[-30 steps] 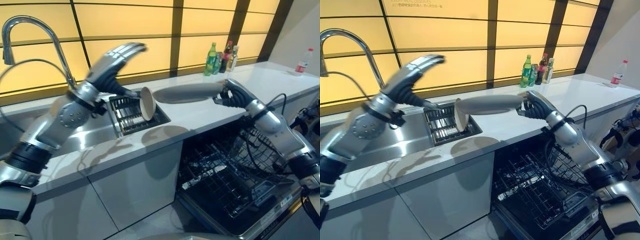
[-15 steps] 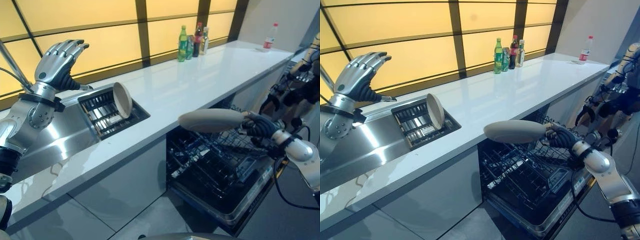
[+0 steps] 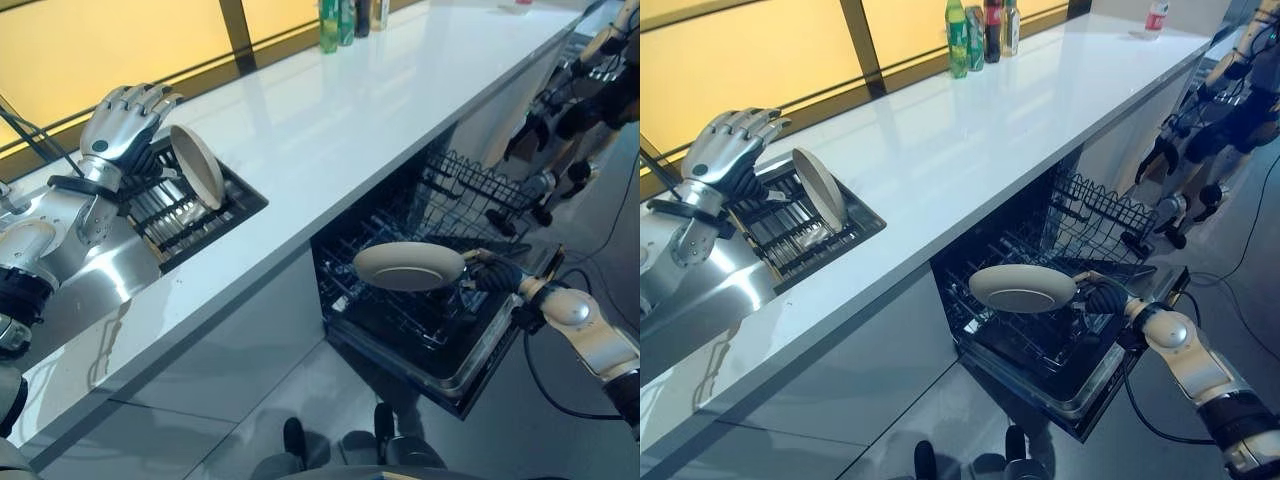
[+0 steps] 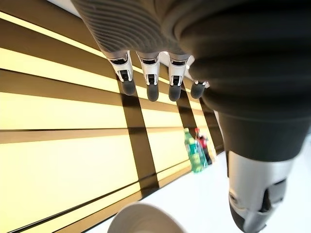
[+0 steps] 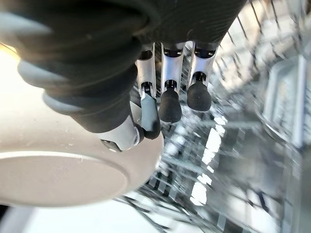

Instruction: Pick up plates and place into dishwasher.

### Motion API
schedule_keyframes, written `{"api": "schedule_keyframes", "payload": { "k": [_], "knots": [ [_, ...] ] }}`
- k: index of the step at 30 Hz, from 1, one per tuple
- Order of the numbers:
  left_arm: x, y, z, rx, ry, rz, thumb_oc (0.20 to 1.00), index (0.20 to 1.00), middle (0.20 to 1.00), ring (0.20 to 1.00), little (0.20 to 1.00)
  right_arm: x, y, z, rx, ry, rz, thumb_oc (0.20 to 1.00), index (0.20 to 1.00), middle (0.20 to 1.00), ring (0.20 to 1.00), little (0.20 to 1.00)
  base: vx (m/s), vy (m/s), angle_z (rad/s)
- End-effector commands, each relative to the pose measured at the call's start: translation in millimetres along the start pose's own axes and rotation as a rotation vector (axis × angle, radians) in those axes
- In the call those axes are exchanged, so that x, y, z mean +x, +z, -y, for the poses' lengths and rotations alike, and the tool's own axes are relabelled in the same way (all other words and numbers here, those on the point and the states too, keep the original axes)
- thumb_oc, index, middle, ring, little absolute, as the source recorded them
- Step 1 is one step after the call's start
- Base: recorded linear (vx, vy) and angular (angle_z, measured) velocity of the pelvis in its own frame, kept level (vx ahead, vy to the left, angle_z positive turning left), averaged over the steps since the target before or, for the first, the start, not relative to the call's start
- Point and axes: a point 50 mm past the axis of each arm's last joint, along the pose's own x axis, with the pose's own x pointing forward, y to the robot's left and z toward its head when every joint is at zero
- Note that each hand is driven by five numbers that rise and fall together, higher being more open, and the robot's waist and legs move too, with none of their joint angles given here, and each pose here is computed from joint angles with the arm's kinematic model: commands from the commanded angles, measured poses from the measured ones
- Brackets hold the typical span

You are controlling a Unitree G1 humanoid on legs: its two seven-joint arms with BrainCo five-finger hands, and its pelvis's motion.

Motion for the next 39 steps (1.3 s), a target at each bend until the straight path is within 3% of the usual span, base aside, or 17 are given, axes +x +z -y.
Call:
{"api": "schedule_keyframes", "payload": {
  "k": [1,8,15,29,36,37,38,39],
  "knots": [
    [26,-18,-49,0.097,0.16,-0.084,1.0,1.0,1.0,1.0,1.0,19,50,32,-0.016,-0.114,0.156,0.2,0.2,0.2,0.2,0.2,-0.07,0.047,0.02],
    [45,-14,-68,0.183,0.182,-0.077,1.0,1.0,1.0,1.0,1.0,34,54,48,-0.033,-0.121,0.052,0.2,0.2,0.2,0.2,0.2,-0.07,0.034,0.02],
    [55,-6,-77,0.243,0.152,-0.044,1.0,1.0,1.0,1.0,1.0,48,50,38,0.051,-0.116,-0.034,0.2,0.2,0.2,0.2,0.2,-0.01,0.032,0.08],
    [69,18,-72,0.229,0.05,0.057,1.0,1.0,1.0,1.0,1.0,70,39,-18,0.278,0.266,-0.154,0.2,0.2,0.2,0.2,0.2,0.02,0.023,0.06],
    [76,30,-68,0.22,0.025,0.096,1.0,1.0,1.0,1.0,1.0,78,43,-20,0.33,0.267,-0.155,0.2,0.2,0.2,0.2,0.2,0.01,0.009,0.01],
    [76,31,-67,0.22,0.022,0.096,1.0,1.0,1.0,1.0,1.0,78,47,-14,0.321,0.224,-0.135,0.555,0.555,0.555,0.555,0.555,0.02,0.036,0.02],
    [76,31,-67,0.22,0.019,0.094,1.0,1.0,1.0,1.0,1.0,78,49,-11,0.322,0.205,-0.125,1.0,1.0,1.0,1.0,1.0,0.01,0.04,0.0],
    [76,31,-67,0.219,0.017,0.088,1.0,1.0,1.0,1.0,1.0,79,54,-7,0.326,0.182,-0.095,1.0,1.0,1.0,1.0,1.0,-0.01,0.047,0.0]
  ]
}}
